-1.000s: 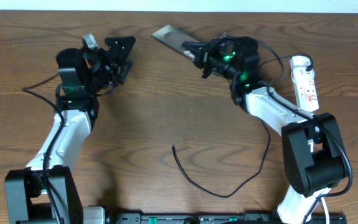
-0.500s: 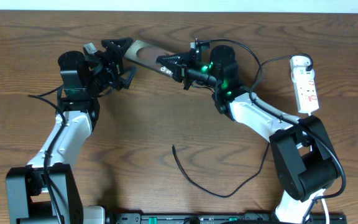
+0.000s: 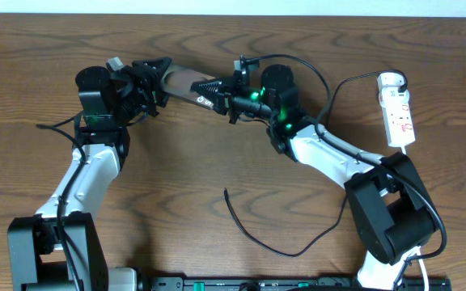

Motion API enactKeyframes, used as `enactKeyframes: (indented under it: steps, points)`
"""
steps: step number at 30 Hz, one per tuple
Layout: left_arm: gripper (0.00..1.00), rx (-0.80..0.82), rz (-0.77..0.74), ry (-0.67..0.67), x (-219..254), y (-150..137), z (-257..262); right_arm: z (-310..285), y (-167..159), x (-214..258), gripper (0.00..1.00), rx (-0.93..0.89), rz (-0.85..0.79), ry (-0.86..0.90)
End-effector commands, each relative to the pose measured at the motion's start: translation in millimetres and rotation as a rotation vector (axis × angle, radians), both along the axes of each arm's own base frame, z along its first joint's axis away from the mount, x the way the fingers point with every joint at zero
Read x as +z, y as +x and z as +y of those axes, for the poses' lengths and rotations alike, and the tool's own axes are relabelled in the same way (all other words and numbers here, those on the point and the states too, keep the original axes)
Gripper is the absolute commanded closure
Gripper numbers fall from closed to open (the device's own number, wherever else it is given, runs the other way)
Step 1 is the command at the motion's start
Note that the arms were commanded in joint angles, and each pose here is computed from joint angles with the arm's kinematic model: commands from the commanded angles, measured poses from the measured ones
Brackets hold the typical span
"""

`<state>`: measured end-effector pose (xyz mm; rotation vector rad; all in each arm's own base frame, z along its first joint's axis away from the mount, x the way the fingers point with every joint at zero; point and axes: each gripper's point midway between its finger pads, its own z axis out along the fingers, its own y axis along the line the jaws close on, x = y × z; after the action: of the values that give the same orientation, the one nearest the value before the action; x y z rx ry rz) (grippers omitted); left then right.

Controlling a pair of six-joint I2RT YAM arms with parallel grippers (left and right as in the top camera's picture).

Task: Plug charger to phone and switch on socket

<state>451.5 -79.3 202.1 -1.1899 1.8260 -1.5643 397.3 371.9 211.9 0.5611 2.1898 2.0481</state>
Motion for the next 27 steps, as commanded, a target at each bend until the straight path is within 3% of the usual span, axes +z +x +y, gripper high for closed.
enactKeyframes:
  steps: [1,20,24,25,27]
  points:
    - [0.55,0.003,-0.016,0.014,1.0,2.5,1.6,6.2,-5.2,15.0,0.98,0.023,-0.054,0.016]
    - [0.64,-0.020,-0.098,0.060,11.3,4.4,0.2,6.5,-5.7,14.3,0.98,0.015,0.068,0.052]
    - [0.82,-0.021,-0.099,0.063,11.2,4.4,0.2,7.0,-6.7,14.3,0.99,0.020,0.068,0.052]
    - [0.91,-0.021,-0.100,0.063,11.2,4.4,0.2,7.2,-6.8,14.3,0.98,0.020,0.068,0.052]
    - [0.93,-0.021,-0.099,0.062,11.3,4.4,0.2,7.5,-7.1,14.3,0.98,0.021,0.068,0.052]
